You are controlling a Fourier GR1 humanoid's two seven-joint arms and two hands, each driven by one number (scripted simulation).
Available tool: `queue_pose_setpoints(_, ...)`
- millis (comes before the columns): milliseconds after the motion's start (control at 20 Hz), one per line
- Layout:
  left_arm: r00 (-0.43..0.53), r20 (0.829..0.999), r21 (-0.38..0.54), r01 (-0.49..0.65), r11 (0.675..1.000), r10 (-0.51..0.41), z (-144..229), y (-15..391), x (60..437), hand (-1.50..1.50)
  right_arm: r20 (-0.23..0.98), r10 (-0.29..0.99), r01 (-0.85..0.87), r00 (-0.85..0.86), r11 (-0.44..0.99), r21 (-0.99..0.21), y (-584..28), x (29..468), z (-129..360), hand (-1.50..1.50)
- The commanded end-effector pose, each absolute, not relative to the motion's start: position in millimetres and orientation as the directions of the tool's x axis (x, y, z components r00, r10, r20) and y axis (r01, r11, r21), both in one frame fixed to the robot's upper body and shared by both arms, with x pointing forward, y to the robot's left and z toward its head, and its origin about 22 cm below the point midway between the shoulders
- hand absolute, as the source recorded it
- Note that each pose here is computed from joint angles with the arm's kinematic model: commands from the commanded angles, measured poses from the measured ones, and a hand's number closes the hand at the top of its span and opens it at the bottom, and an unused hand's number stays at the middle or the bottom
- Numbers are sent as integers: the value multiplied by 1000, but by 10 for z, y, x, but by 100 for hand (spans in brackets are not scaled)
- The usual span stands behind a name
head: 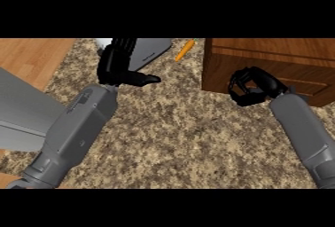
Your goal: Pick up the cup, place it into the drawer and close the drawer
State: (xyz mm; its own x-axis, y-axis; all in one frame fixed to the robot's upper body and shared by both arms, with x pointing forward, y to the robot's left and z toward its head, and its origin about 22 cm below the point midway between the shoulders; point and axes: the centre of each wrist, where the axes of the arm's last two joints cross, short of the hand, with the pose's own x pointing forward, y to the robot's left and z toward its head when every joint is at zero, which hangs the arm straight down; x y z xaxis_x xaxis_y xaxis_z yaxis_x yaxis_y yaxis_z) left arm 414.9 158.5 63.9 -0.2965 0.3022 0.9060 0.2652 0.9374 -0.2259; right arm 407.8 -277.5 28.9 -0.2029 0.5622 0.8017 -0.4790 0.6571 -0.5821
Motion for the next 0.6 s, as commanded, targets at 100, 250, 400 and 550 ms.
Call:
queue_pose_setpoints(100,-290,904,-228,297,927,315,616,1619,4117,-150,744,623,-244,-240,703,-668,-3068,4405,1198,150)
queue_pose_setpoints(250,-290,899,-238,305,922,328,635,1613,4118,-150,761,599,-246,-248,721,-648,-3112,4392,1232,150)
queue_pose_setpoints(400,-293,899,-235,304,923,325,595,1671,4094,-150,768,594,-254,-238,725,-640,-3242,4354,1266,150)
queue_pose_setpoints(550,-288,903,-229,307,924,320,606,1718,4094,-150,771,589,-256,-243,728,-637,-3256,4346,1295,150)
